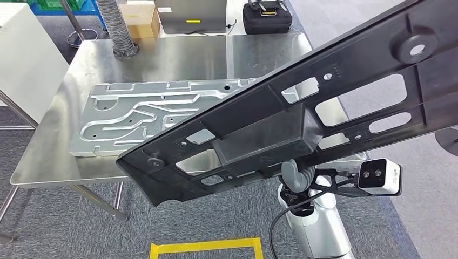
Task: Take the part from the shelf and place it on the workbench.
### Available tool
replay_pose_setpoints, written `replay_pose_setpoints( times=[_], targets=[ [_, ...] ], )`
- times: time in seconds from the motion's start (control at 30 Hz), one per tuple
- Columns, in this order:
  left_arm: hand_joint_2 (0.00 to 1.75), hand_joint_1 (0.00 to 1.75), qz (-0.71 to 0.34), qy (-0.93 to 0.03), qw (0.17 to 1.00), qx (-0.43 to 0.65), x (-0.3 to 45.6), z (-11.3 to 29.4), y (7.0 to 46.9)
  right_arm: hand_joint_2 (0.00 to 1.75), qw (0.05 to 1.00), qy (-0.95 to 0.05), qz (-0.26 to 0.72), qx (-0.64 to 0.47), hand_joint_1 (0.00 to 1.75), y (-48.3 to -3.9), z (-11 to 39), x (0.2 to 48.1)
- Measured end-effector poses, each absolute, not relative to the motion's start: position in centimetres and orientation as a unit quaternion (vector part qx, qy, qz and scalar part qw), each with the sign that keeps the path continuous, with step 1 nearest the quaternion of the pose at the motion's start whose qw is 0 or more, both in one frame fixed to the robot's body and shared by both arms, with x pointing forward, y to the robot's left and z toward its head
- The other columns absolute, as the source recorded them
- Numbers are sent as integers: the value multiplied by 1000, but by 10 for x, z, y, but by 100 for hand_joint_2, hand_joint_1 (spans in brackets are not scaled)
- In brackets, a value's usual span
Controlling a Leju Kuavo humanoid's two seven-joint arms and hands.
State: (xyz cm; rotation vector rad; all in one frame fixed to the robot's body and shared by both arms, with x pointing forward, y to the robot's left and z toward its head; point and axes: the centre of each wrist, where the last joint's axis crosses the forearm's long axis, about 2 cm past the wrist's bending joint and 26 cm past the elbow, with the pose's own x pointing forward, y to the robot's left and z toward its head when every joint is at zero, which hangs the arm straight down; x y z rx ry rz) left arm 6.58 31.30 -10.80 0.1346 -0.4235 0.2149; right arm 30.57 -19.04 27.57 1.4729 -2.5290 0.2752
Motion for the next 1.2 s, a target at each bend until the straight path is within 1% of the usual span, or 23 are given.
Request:
replay_pose_setpoints(
  times=[0.4,0.6,0.67,0.7,0.77,0.83,0.87,0.93,1.2],
  targets=[
    [175,0,107,-208,970,66,62,-109,312,175,118,-861,82,489,175,-189,274,307],
    [175,0,109,-213,969,67,63,-109,311,175,132,-877,67,458,175,-197,282,319],
    [175,0,111,-213,968,67,61,-109,310,175,155,-897,67,408,175,-203,284,326],
    [175,0,113,-214,968,67,61,-109,309,175,174,-914,69,360,175,-207,286,332],
    [175,0,119,-219,966,67,61,-109,308,175,216,-951,73,207,175,-216,288,346],
    [175,0,121,-223,965,66,60,-109,307,175,239,-967,67,53,175,-226,288,358],
    [175,0,120,-223,965,65,59,-109,306,175,244,-968,63,3,175,-231,288,364],
    [175,0,118,-222,966,63,57,-110,305,175,246,-966,62,-49,175,-237,293,374],
    [175,0,111,-227,966,53,65,-108,303,175,228,-957,107,-145,175,-247,333,413]
  ],
)
